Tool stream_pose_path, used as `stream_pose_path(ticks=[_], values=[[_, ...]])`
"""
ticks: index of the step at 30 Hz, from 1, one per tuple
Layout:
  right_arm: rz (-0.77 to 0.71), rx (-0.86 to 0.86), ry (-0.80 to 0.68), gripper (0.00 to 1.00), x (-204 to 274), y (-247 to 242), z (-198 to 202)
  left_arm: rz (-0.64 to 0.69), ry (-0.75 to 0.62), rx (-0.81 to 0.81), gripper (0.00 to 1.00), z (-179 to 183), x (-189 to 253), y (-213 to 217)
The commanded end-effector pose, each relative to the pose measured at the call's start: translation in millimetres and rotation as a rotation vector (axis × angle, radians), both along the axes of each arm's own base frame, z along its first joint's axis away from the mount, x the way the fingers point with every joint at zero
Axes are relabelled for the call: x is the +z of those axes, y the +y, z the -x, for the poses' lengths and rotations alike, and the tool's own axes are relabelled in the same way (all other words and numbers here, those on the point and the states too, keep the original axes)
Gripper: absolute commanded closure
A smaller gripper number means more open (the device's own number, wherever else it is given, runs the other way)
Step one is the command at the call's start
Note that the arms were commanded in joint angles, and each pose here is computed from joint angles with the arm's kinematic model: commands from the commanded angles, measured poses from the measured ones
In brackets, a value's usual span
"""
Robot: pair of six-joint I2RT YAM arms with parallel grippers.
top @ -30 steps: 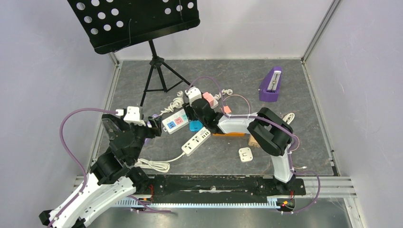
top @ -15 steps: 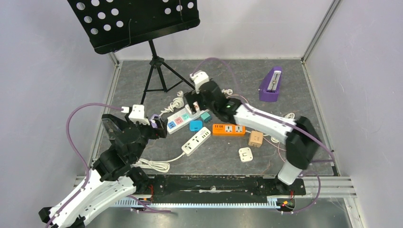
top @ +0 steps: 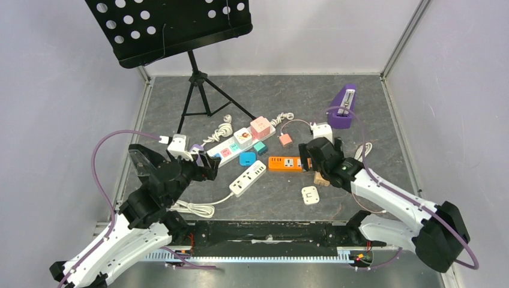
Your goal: Insert the plug
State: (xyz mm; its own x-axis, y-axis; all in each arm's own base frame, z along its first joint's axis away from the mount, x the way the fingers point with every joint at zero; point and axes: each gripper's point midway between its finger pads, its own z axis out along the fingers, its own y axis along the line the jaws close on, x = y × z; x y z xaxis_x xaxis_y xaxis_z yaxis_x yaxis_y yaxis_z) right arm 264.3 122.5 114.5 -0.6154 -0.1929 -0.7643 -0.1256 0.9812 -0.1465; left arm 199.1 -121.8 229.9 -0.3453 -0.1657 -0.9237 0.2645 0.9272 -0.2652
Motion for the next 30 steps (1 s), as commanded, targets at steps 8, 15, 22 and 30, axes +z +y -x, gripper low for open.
stream_pose_path(ticks=[8, 15, 22, 30], values=[[-0.077, -0.243, 0.100, 0.11, -52.1, -44.5, 19.3, 0.061, 0.064, -0.039, 0.11, 1.9, -12.3, -17.3], [-0.161, -0.258, 0.160, 0.20, -71.2, -45.2, 25.7, 0.041, 0.082, -0.025, 0.12, -1.0, -19.8, -17.2], [-0.262, -0.185, 0.186, 0.56, -69.3, -24.8, 24.4, 0.060, 0.120, -0.041, 0.12, -2.1, -27.7, -27.4], [-0.524, 0.042, -0.110, 0.71, 39.7, 25.1, -12.6, 0.153, 0.109, -0.150, 0.12, -2.7, -15.7, -58.2]])
